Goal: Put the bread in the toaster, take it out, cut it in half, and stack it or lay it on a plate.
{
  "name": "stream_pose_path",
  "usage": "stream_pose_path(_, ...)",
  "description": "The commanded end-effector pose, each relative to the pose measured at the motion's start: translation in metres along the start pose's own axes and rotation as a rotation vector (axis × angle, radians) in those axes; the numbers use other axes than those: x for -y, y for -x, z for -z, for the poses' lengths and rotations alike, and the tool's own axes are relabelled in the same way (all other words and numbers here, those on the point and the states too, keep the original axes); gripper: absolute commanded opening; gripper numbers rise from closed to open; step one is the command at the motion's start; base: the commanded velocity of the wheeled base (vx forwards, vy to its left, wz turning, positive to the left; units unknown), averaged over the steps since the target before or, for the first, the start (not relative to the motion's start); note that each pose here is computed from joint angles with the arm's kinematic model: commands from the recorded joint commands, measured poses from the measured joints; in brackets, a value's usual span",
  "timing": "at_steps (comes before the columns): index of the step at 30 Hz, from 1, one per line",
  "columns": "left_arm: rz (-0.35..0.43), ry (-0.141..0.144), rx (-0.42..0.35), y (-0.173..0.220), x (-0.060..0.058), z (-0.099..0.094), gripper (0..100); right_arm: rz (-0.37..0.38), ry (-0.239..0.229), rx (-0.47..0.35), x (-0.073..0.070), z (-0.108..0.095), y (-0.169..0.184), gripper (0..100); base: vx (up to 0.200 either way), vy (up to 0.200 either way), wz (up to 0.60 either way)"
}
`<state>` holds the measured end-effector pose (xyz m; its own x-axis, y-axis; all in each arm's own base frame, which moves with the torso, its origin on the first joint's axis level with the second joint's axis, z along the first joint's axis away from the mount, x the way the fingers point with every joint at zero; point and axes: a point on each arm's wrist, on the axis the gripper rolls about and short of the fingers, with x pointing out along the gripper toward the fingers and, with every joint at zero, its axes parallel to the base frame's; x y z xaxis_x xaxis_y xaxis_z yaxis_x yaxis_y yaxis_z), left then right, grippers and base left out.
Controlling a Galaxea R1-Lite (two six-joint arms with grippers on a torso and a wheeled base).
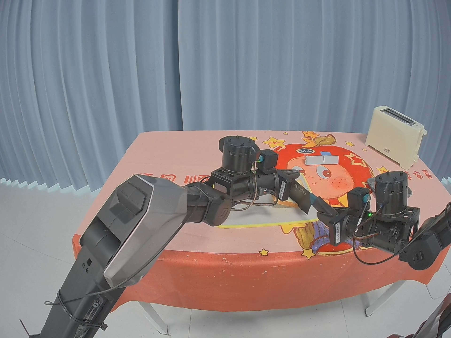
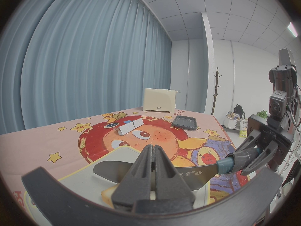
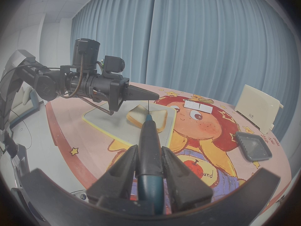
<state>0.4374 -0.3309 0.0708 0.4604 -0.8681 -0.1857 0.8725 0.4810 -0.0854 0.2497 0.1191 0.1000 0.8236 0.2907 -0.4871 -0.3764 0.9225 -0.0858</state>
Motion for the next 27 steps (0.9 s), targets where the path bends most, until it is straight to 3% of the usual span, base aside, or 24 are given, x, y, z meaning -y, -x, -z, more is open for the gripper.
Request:
stream_pose_path(1, 0.007, 0.005, -0.002, -0.001, 0.003, -0.001, 0, -0.001, 0.004, -0.019, -0.001, 0.004, -0.003, 0, 0.000, 0.000, 0.00)
stream_pose_path(4, 0.004, 0.005, 0.002, 0.001, 0.002, -0.003, 0, -0.001, 0.004, -0.016, -0.001, 0.003, -0.004, 0, 0.000, 0.000, 0.00)
stream_pose_path(9, -0.002, 0.008, -0.015, -0.003, -0.002, 0.009, 0, 0.001, -0.001, 0.005, 0.000, -0.001, -0.002, 0, 0.000, 0.000, 0.00)
stream_pose_path(16, 0.001, 0.004, -0.006, -0.001, 0.000, 0.004, 0, -0.001, 0.001, -0.007, -0.001, 0.001, -0.003, 0, 0.000, 0.000, 0.00)
stream_pose_path(20, 0.001, -0.008, 0.030, 0.005, 0.003, -0.016, 0, -0.001, 0.001, -0.005, -0.001, 0.001, -0.003, 0, 0.000, 0.000, 0.00)
stream_pose_path(25, 0.002, -0.034, 0.097, 0.022, 0.009, -0.056, 0, -0.002, 0.000, 0.002, 0.000, -0.001, -0.002, 0, 0.000, 0.000, 0.00)
stream_pose_path(27, 0.003, -0.030, 0.098, 0.022, 0.009, -0.058, 0, -0.002, 0.001, 0.001, 0.000, 0.000, -0.002, 0, 0.000, 0.000, 0.00)
